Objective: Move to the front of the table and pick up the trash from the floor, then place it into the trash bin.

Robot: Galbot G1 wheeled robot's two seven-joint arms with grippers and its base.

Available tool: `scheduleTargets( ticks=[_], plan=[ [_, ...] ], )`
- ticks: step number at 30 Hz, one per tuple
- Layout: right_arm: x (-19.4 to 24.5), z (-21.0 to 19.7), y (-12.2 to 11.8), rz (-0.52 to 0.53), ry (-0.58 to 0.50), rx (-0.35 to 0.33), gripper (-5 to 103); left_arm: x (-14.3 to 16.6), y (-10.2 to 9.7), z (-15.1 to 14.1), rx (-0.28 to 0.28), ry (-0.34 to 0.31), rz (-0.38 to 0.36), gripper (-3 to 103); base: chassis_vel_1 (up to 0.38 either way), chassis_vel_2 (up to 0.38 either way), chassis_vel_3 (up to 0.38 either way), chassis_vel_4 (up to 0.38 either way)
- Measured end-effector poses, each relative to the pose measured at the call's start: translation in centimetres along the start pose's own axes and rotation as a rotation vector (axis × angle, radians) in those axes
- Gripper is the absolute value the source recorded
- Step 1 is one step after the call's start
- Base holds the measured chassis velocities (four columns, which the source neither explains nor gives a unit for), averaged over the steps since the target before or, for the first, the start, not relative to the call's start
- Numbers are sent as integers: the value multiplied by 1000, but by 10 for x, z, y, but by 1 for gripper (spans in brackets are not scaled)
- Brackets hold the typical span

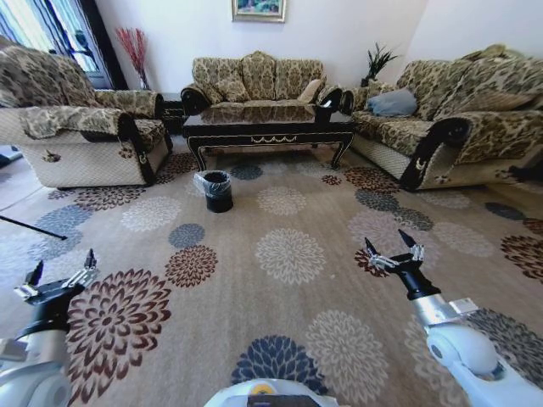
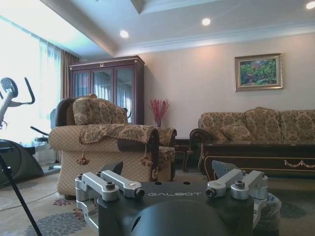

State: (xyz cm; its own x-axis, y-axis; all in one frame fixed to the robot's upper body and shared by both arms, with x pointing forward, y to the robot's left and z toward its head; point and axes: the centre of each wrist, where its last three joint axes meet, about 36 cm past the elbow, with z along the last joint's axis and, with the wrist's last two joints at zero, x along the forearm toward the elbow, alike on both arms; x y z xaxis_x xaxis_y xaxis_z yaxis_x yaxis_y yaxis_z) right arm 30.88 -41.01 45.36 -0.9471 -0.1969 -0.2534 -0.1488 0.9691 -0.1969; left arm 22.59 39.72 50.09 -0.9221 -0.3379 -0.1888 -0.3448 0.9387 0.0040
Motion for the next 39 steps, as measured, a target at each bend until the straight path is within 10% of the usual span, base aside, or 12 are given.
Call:
scheduleTargets(
  ticks=[22,39],
  plan=[
    [-21,-37,-20,113,-91,-7,100,-12,-5,-14,-69,25,33,100,-4,6,4,-5],
    [-7,-50,4,110,-41,25,100,-15,7,-12,-1,-70,116,100,0,0,0,0]
  ],
)
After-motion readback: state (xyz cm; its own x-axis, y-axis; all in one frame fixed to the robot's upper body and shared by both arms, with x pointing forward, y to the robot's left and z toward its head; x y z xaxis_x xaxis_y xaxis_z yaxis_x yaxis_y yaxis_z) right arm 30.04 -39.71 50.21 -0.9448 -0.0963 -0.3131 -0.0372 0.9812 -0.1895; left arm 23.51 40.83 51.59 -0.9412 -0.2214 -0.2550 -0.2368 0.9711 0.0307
